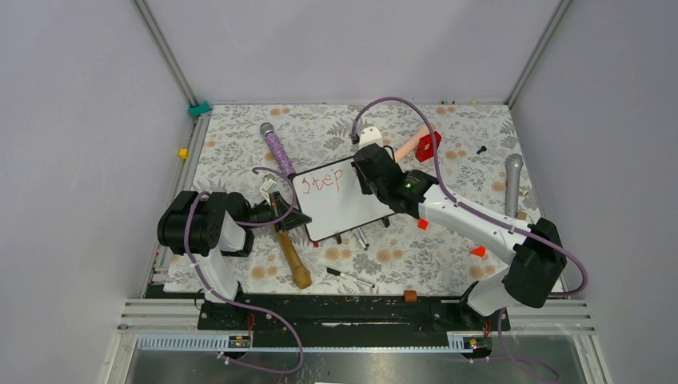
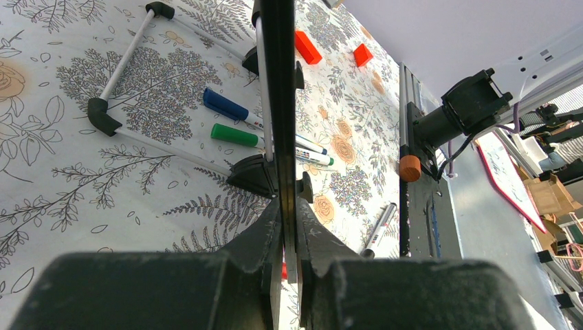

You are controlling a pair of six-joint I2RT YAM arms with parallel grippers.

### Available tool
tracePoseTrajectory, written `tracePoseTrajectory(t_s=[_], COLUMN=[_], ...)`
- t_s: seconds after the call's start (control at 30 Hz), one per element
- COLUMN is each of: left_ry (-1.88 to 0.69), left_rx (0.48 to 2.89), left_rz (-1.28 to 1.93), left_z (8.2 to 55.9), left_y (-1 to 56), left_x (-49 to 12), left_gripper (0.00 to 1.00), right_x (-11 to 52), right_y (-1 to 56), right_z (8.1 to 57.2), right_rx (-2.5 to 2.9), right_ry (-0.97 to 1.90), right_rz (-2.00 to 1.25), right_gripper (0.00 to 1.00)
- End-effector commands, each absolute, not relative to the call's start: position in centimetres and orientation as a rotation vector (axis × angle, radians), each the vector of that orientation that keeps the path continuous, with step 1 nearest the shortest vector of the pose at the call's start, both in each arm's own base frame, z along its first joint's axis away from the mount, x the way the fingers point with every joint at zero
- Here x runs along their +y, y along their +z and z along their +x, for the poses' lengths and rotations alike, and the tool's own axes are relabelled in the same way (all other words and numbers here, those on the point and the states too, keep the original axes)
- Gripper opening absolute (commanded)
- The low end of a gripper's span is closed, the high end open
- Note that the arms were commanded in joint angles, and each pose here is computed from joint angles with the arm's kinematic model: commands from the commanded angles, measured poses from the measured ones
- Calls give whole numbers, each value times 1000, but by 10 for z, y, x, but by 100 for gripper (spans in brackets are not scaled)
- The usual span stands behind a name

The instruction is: Write a sentence on the whiteboard

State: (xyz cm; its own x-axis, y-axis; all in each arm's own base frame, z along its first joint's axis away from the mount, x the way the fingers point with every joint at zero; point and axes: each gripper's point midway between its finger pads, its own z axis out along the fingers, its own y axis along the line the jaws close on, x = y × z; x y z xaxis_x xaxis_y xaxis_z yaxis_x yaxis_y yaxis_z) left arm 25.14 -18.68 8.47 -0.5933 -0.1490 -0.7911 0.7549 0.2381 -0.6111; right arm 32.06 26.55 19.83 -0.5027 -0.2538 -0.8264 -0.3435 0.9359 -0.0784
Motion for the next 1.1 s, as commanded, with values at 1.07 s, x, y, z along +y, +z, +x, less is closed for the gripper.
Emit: tracePoseTrajectory(t_s=[1.07], left_ry=[-1451], left_rx=[1675], left_rz=[661], left_z=[246], left_y=[86], left_x=[-189], left_gripper=[0], right_x=[261], right_y=[200], right_z=[327], right_rx=[2109], right_ry=[104], right_rz=[-386], right_gripper=[0])
